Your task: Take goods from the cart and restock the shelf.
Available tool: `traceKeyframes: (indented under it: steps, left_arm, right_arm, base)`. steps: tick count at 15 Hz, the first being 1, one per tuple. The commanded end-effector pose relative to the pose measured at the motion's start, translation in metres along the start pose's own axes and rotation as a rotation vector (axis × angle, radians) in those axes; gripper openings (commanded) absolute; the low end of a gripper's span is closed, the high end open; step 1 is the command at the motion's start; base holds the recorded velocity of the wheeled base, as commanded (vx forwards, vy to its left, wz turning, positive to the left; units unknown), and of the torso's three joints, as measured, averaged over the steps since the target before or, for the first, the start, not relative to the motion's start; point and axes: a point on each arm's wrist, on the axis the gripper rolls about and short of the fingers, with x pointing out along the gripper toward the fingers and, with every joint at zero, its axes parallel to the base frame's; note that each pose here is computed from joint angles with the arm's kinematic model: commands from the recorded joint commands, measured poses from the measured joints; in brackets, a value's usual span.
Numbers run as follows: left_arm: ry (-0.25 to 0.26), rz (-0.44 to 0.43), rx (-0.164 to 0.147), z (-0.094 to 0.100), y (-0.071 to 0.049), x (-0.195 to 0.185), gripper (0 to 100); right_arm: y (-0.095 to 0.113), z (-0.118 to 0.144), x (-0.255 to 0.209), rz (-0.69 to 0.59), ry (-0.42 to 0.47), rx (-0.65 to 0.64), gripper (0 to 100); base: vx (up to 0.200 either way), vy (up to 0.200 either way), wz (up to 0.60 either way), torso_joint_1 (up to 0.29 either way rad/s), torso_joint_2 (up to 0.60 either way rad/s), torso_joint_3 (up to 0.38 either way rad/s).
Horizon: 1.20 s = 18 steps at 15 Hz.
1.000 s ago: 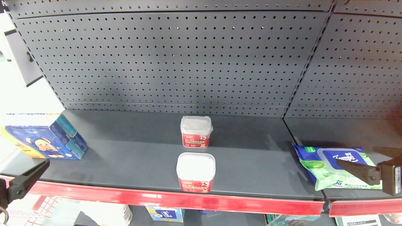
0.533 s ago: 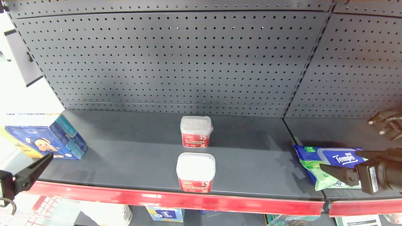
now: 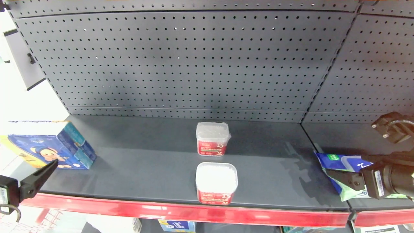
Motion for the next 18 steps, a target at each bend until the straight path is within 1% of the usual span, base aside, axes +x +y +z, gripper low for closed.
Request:
traceKeyframes:
  steps: [1, 2, 4, 5, 7, 8, 9, 10, 11, 12, 15, 18]
  left_arm:
    - [0.003, 0.000, 0.002, 0.001, 0.000, 0.001, 100]
    - [0.003, 0.000, 0.002, 0.001, 0.000, 0.001, 100]
    - [-0.003, -0.005, 0.000, 0.001, 0.000, 0.000, 100]
    - [-0.006, -0.014, -0.003, 0.000, 0.000, 0.000, 100]
    - [-0.014, -0.059, -0.001, -0.004, -0.002, -0.002, 100]
    - [-0.020, -0.075, -0.002, -0.006, -0.003, -0.004, 100]
    - [-0.034, -0.105, -0.003, -0.010, -0.004, -0.007, 100]
    - [-0.037, -0.126, -0.003, -0.015, -0.005, -0.010, 100]
    - [-0.036, -0.128, -0.005, -0.016, -0.005, -0.010, 100]
    - [-0.035, -0.127, -0.011, -0.016, -0.005, -0.010, 100]
    - [-0.043, -0.127, -0.011, -0.014, -0.004, -0.011, 100]
    - [-0.038, -0.127, -0.010, -0.015, -0.005, -0.011, 100]
  right_arm:
    - [0.000, 0.000, 0.002, 0.000, 0.006, -0.001, 100]
    - [0.001, 0.001, 0.002, 0.006, 0.003, -0.005, 100]
    - [0.010, 0.004, 0.000, 0.049, -0.011, -0.038, 100]
    - [0.018, 0.004, 0.000, 0.084, -0.013, -0.066, 100]
    - [0.036, 0.004, 0.009, 0.141, 0.024, -0.127, 100]
    - [0.042, 0.005, 0.012, 0.155, 0.031, -0.144, 100]
    - [0.053, 0.008, 0.018, 0.184, 0.038, -0.162, 100]
    - [0.067, 0.012, 0.028, 0.218, 0.045, -0.169, 100]
    - [0.072, 0.014, 0.032, 0.228, 0.048, -0.175, 100]
    - [0.079, 0.018, 0.046, 0.228, 0.074, -0.183, 100]
    - [0.085, 0.027, 0.058, 0.230, 0.082, -0.184, 100]
    - [0.092, 0.025, 0.064, 0.243, 0.103, -0.193, 100]
  base:
    - [0.000, 0.000, 0.00, 0.000, 0.00, 0.000]
    - [0.000, 0.000, 0.00, 0.000, 0.00, 0.000]
    - [0.000, 0.000, 0.00, 0.000, 0.00, 0.000]
    - [0.000, 0.000, 0.00, 0.000, 0.00, 0.000]
    - [0.000, 0.000, 0.00, 0.000, 0.00, 0.000]
    - [0.000, 0.000, 0.00, 0.000, 0.00, 0.000]
    - [0.000, 0.000, 0.00, 0.000, 0.00, 0.000]
    - [0.000, 0.000, 0.00, 0.000, 0.00, 0.000]
    - [0.000, 0.000, 0.00, 0.000, 0.00, 0.000]
    - [0.000, 0.000, 0.00, 0.000, 0.00, 0.000]
    - [0.000, 0.000, 0.00, 0.000, 0.00, 0.000]
    - [0.000, 0.000, 0.00, 0.000, 0.00, 0.000]
